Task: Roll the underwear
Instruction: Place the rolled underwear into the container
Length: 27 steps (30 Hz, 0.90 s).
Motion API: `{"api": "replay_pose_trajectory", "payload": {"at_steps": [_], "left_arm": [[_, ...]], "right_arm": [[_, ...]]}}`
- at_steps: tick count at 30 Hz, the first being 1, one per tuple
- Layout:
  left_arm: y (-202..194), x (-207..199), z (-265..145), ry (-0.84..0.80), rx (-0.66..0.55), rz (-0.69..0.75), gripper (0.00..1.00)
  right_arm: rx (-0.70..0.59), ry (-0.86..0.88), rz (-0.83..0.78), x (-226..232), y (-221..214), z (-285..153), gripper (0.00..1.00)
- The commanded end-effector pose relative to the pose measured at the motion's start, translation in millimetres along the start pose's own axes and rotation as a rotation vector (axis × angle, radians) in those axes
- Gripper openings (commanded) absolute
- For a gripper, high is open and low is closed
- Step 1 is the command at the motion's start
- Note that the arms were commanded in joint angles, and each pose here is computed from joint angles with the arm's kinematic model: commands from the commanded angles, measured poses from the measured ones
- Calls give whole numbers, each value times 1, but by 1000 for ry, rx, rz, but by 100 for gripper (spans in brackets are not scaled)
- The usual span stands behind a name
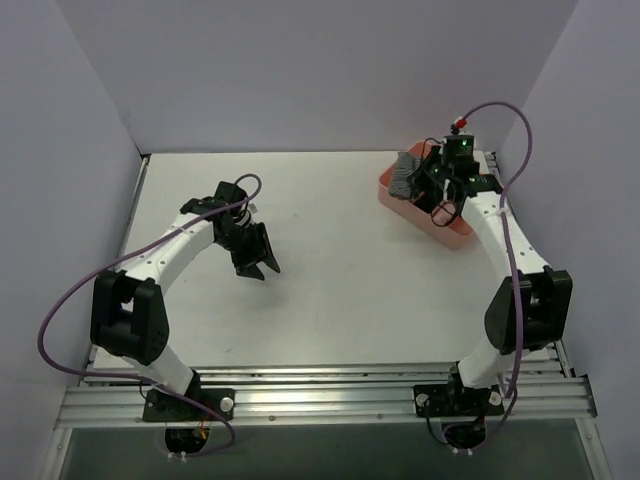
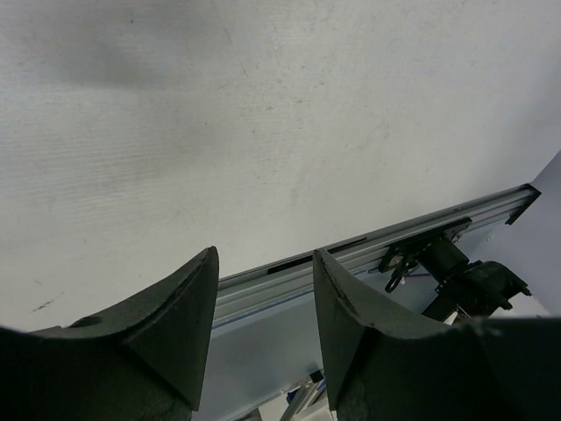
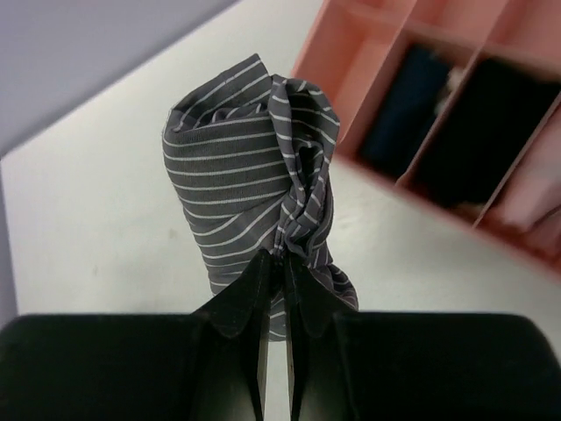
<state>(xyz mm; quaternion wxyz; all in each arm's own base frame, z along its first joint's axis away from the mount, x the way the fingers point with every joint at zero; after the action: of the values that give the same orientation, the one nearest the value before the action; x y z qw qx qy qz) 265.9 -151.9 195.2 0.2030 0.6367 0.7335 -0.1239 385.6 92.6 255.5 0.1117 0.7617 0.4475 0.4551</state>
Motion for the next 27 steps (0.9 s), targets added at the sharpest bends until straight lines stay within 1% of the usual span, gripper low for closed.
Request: {"api": "replay_pose_trajectory", "payload": {"at_steps": [1, 3, 4, 5, 7, 8, 10, 11, 12, 16, 20, 25, 27], "left_arm": [[-4, -10, -8, -83, -7, 55, 55], [-5, -12, -9, -95, -9, 56, 55], [-6, -13, -10, -100, -6, 48, 55], [-7, -14, -9, -102, 0, 44, 55], [-10, -16, -10, -109, 15, 33, 55], [-13, -19, -9, -110, 21, 37, 55], [-15, -20, -11, -96, 17, 33, 55], [-16, -21, -12, -90, 15, 32, 55], [-16, -20, -13, -81, 15, 28, 55], [-15, -22, -17, -68, 17, 11, 55], [-14, -23, -11, -81, 21, -24, 55], [-15, -20, -6, -69, 34, -39, 55], [-16, -19, -5, -63, 37, -46, 54]], "right_arm": [[-106, -245, -16, -24, 42, 3, 0], [-165, -335, 0, -33, 68, 10, 0], [-215, -405, 10, -44, 80, 11, 0], [-220, -445, 13, -52, 84, 20, 0], [-282, -483, 12, -58, 100, 24, 0], [-281, -511, 17, -66, 101, 34, 0], [-307, -542, 46, -81, 119, 40, 0], [-298, -614, 56, -99, 118, 53, 0], [-291, -643, 61, -106, 119, 56, 0], [-323, -699, 102, -136, 132, 70, 0], [-291, -768, 153, -175, 132, 90, 0], [-301, -783, 182, -201, 144, 98, 0], [-269, -796, 175, -210, 139, 109, 0]]}}
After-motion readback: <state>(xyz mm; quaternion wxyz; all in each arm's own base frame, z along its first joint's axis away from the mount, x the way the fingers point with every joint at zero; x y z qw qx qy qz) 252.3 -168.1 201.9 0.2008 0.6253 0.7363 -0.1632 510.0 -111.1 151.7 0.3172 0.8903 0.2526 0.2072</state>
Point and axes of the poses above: each gripper's point midway between its finger pads, its own z axis out along the fingers, its own x axis along the line the jaws close on, y = z × x, the point moved 8 cm from there along -z, back along the fingers, and after that the axes turned 6 degrees about z, right-handed, at the moved point
